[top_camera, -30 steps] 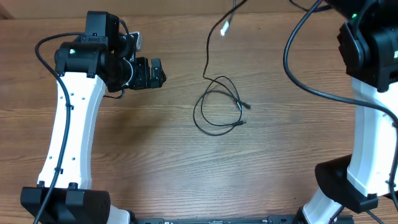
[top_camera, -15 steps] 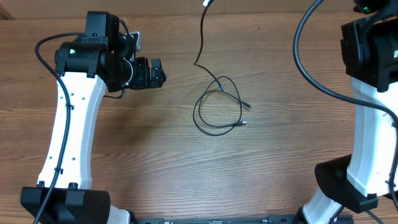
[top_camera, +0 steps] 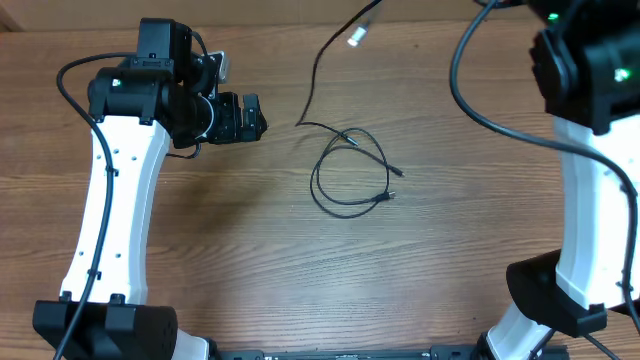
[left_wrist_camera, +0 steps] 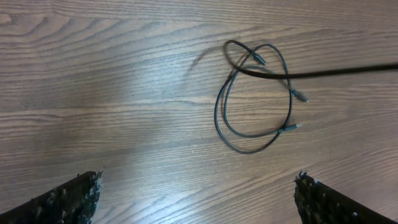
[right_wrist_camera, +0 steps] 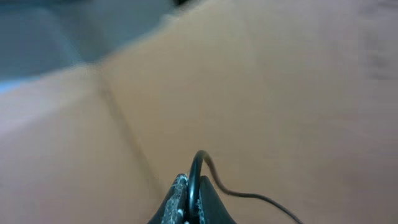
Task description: Untangle cables
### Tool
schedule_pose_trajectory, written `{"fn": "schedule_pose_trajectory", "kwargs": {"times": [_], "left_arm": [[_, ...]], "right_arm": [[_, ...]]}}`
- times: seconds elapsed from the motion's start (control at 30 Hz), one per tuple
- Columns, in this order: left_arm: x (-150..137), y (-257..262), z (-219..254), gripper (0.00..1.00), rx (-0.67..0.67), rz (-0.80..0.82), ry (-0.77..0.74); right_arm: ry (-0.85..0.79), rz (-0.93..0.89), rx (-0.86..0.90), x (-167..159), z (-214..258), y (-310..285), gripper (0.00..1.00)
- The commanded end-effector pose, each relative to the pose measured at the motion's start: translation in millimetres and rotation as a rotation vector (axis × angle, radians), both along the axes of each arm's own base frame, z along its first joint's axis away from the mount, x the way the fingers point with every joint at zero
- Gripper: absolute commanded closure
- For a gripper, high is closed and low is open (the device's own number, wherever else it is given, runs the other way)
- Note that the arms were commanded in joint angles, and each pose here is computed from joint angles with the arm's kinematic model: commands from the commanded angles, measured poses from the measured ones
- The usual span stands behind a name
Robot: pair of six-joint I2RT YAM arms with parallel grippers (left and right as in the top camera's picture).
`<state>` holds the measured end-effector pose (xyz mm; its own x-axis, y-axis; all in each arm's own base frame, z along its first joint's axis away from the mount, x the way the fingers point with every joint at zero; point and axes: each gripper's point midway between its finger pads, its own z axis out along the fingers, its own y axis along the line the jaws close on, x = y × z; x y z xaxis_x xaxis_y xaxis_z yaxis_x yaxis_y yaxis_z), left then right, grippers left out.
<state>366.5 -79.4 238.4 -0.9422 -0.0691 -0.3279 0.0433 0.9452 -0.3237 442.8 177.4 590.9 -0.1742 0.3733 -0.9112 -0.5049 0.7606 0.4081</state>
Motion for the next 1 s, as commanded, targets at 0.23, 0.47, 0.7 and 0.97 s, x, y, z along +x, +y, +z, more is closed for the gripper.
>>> {"fn": "schedule_pose_trajectory", "kwargs": {"times": [0.23, 0.47, 0.7, 0.97], "left_arm": [[0, -4, 14, 0.00, -0.006, -0.021, -0.045], [0, -4, 14, 0.00, -0.006, -0.021, -0.045], [0, -4, 14, 0.00, -0.006, -0.021, -0.045], [0, -4, 14, 0.00, -0.006, -0.021, -0.045]], "right_arm": [[0.359, -0.982, -0.301, 67, -148, -221, 0.96], [0.645, -1.264, -0.100, 16, -213, -376, 0.96], [0.728, -1.229, 0.128, -28, -229, -460, 0.96], [0.647, -1.141, 0.095, -25, -214, -476, 0.96]]}}
